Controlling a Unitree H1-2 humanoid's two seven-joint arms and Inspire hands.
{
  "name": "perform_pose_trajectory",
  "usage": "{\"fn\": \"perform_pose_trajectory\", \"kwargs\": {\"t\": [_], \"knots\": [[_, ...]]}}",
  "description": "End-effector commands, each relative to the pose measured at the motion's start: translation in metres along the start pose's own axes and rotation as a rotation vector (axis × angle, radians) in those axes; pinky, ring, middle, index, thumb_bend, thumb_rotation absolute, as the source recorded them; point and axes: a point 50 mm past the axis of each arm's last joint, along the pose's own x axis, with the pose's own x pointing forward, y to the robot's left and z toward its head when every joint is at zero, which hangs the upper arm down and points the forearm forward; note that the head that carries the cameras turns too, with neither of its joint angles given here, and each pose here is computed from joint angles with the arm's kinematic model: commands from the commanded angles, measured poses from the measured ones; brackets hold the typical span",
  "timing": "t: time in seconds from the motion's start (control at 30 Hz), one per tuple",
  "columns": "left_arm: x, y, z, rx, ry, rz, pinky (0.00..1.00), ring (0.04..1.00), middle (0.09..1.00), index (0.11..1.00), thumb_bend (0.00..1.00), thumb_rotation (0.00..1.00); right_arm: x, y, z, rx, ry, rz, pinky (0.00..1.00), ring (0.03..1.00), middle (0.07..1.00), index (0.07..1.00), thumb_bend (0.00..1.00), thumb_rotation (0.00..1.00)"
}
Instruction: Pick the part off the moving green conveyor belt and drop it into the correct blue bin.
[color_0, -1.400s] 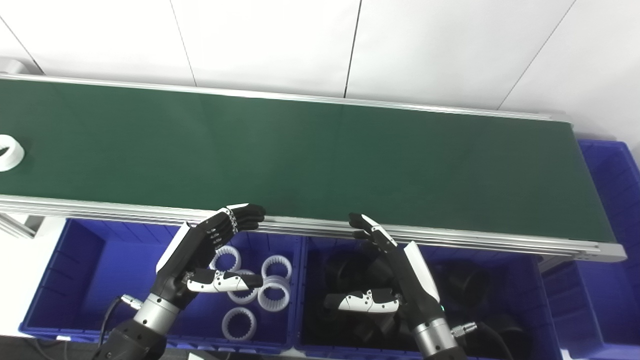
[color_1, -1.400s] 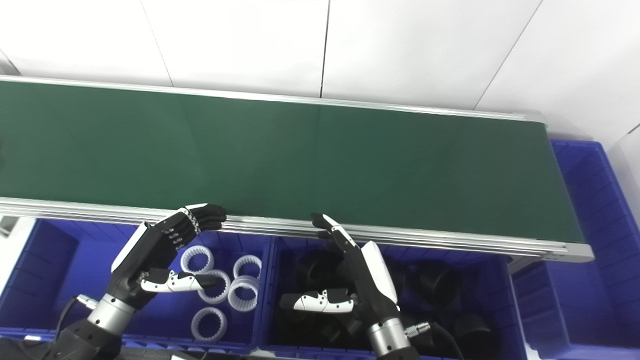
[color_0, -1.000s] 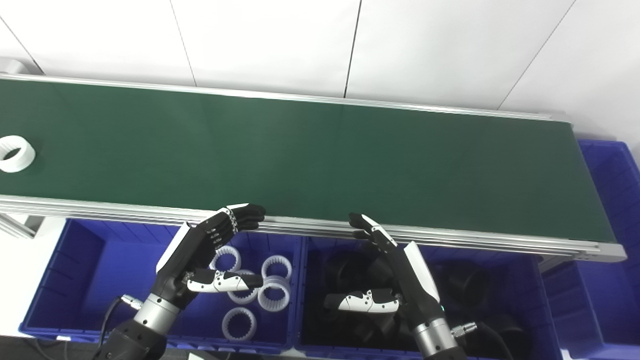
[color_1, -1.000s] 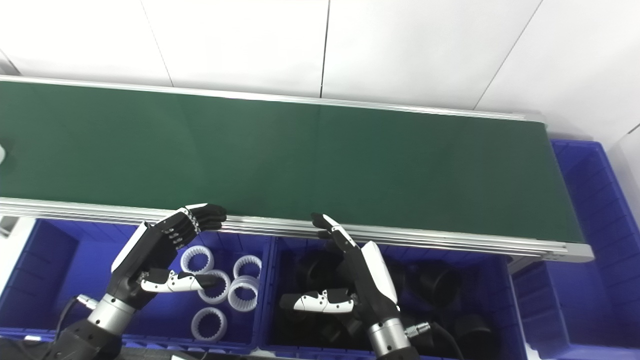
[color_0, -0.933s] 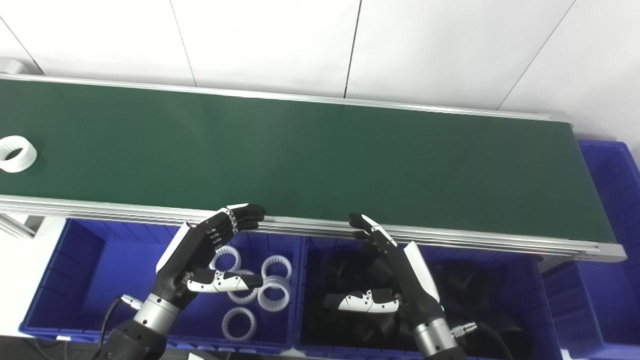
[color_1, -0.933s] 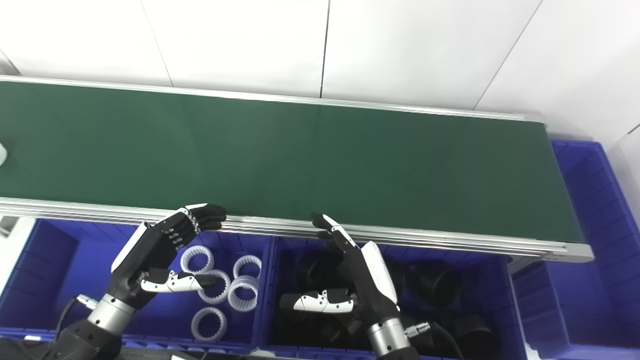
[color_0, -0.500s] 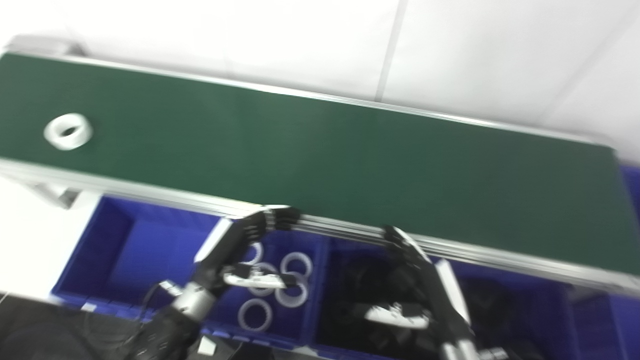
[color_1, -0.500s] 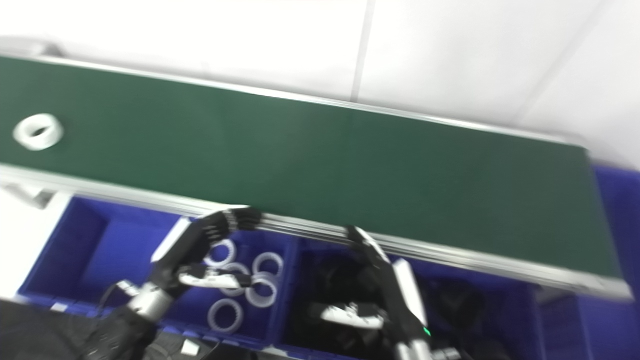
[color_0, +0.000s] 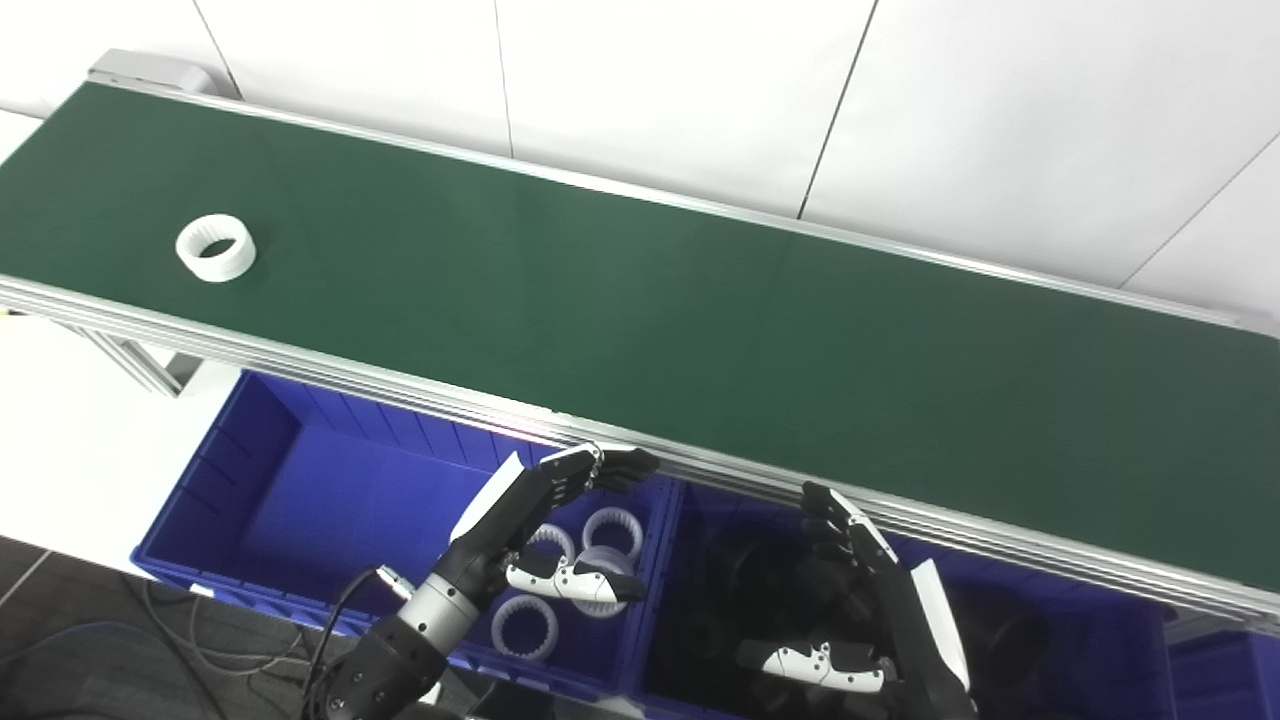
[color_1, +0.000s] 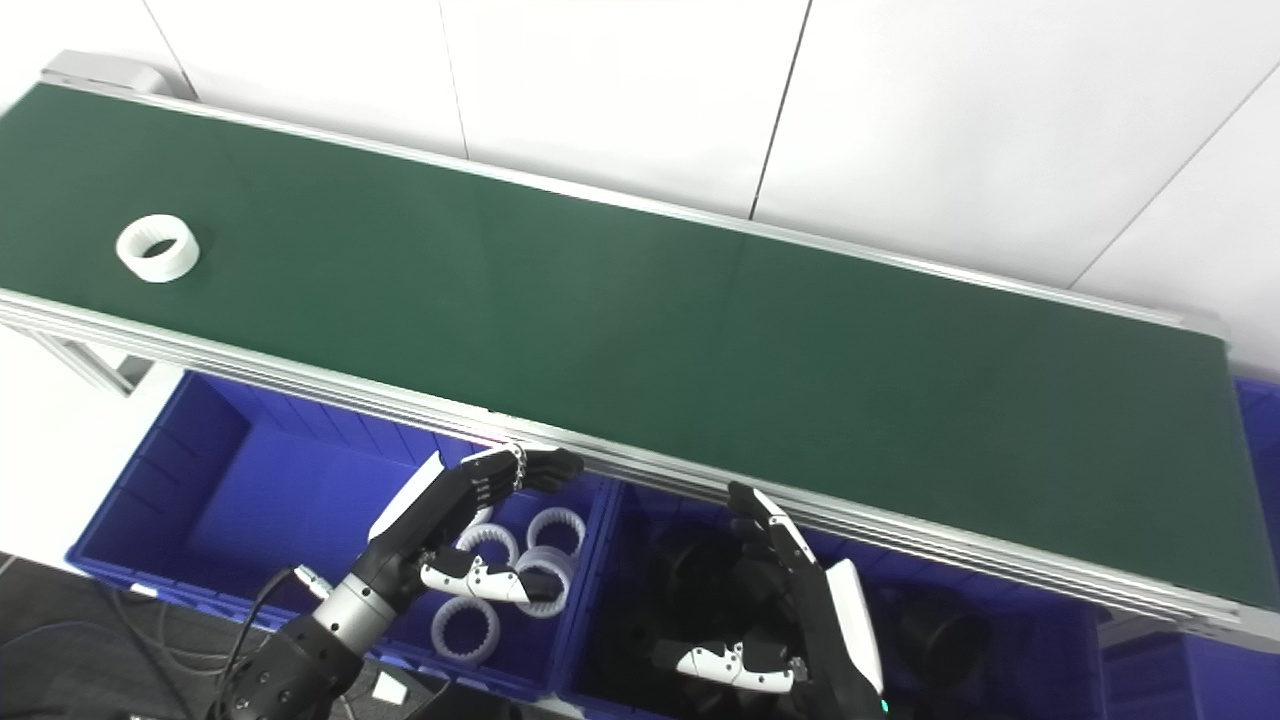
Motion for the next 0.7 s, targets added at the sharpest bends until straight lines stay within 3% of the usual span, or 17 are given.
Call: {"fn": "perform_pose_trajectory", "kwargs": {"t": [0.0,0.67], "knots": [[0.006,0.002,0.007,0.013,-0.066,0.009,0.71,0.753,0.77,0.733,0.9,0.23,0.0,-0.002,0.007,-0.013,-0.074,-0.023,0.72,0.795,0.834,0.859,0.91,0.16],[0.008,0.007,-0.002,0.036,-0.037,-0.004,0.68,0.732,0.745,0.703,0.92,0.2,0.007,0.007,-0.004,-0.028,-0.088,-0.018,0.68,0.771,0.812,0.837,0.96,0.2]]}}
